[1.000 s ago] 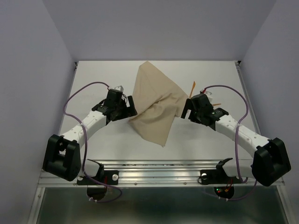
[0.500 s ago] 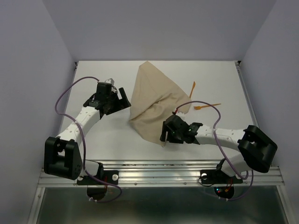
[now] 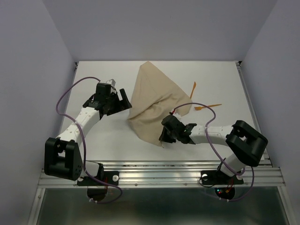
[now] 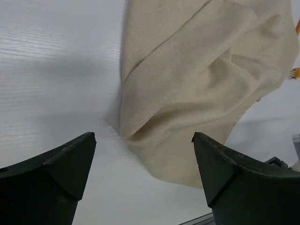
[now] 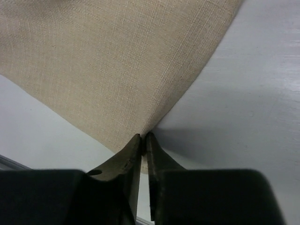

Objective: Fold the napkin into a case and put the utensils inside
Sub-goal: Flatten out the crumpled napkin at the center of the board.

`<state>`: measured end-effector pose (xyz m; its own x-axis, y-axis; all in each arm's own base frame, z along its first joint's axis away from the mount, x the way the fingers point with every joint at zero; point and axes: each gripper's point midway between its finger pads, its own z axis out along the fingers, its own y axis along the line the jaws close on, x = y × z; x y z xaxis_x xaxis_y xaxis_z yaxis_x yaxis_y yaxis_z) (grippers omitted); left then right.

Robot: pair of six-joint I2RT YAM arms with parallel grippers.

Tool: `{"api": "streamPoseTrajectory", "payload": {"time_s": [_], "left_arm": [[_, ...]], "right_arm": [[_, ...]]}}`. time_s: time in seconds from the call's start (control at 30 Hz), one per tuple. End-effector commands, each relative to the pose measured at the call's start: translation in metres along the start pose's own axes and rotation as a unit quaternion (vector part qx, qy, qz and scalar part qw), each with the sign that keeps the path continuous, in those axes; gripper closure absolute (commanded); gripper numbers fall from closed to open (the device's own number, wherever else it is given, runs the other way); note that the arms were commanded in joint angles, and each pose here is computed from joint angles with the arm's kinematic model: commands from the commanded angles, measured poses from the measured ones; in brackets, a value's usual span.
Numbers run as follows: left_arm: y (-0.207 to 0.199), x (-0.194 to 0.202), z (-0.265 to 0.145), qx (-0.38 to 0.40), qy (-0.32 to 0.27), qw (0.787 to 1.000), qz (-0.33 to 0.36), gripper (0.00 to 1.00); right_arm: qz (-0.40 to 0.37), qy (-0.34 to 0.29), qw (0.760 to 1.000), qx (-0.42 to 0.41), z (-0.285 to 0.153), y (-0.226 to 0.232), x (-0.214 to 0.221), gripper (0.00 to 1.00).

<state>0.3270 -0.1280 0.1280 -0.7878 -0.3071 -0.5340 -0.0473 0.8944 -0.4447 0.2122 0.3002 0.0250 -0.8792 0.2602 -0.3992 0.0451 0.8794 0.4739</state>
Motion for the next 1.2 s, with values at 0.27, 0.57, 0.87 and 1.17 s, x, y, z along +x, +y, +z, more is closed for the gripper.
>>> {"api": "streamPoseTrajectory", "payload": {"time_s": [0.27,0.57,0.87,1.17], "left_arm": [[-0.006,0.033,0.023,-0.013,0.041,0.999,0.006,0.15],[-0.061,-0.006,0.021,0.029,0.001,0.999,0.042,0.19],[-0.098,-0.018,0.069,-0.009,0.045,0.994,0.102,0.21],[-0.161,-0.002,0.114,0.01,0.072,0.978,0.196,0.21]], "right_arm": [[0.02,-0.133,0.989,0.054,-0.043,-0.026,-0.064,0.99],[0.023,-0.165,0.982,0.094,-0.071,-0.071,-0.085,0.99],[0.061,-0.139,0.98,0.127,-0.071,-0.104,-0.057,0.99],[0.09,-0.11,0.979,0.146,-0.078,-0.127,-0.031,0.99]]}}
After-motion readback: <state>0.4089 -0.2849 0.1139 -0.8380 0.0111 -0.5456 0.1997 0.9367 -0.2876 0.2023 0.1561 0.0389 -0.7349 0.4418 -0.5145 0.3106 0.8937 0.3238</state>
